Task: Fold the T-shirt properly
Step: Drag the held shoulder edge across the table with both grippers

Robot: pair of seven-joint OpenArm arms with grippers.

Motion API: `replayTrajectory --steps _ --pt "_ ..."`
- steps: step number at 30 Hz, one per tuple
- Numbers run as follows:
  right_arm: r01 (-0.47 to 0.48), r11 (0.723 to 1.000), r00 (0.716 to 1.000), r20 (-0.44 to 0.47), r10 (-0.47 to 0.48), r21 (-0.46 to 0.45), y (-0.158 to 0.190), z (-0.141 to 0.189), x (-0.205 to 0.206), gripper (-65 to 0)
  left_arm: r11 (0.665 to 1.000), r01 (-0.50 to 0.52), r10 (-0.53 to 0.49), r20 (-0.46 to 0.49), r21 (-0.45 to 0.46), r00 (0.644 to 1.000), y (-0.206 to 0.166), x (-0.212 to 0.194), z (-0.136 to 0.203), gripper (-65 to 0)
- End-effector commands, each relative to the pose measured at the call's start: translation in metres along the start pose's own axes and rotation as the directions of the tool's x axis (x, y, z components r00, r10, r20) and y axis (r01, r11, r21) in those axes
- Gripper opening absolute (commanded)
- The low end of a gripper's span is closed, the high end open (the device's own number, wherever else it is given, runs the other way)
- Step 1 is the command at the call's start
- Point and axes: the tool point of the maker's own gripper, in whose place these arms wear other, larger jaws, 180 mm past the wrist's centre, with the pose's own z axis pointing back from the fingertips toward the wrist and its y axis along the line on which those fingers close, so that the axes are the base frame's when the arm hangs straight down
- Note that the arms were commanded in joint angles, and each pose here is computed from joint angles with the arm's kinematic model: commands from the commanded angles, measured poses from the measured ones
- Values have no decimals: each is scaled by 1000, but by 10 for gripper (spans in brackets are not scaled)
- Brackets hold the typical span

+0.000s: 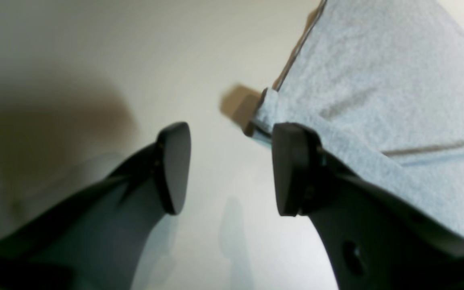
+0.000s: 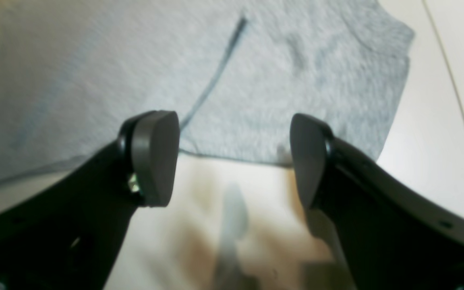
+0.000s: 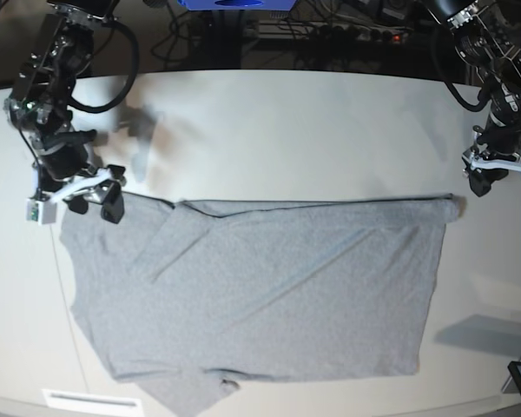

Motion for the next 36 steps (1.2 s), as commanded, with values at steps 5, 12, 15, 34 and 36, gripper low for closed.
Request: replayTrajectory --steps 5,12,15,34,36 --pt "139 990 990 35 -139 21 -16 18 10 -215 1000 24 -23 47 -8 999 -1 14 4 -329" --pt "-72 985 997 33 67 160 16 10 29 -425 992 85 -75 96 -96 993 -26 31 -1 -497" --pt "-169 957 985 23 168 234 41 -2 36 -606 982 116 -94 144 -147 985 -43 47 -5 -650" --pt "-772 635 635 -32 771 -35 47 -64 -30 -382 906 416 -364 352 -81 862 -70 23 -64 -576" --pt "-784 620 621 -32 783 -29 50 -64 -32 -312 905 419 -362 376 -79 853 -72 29 -61 -539"
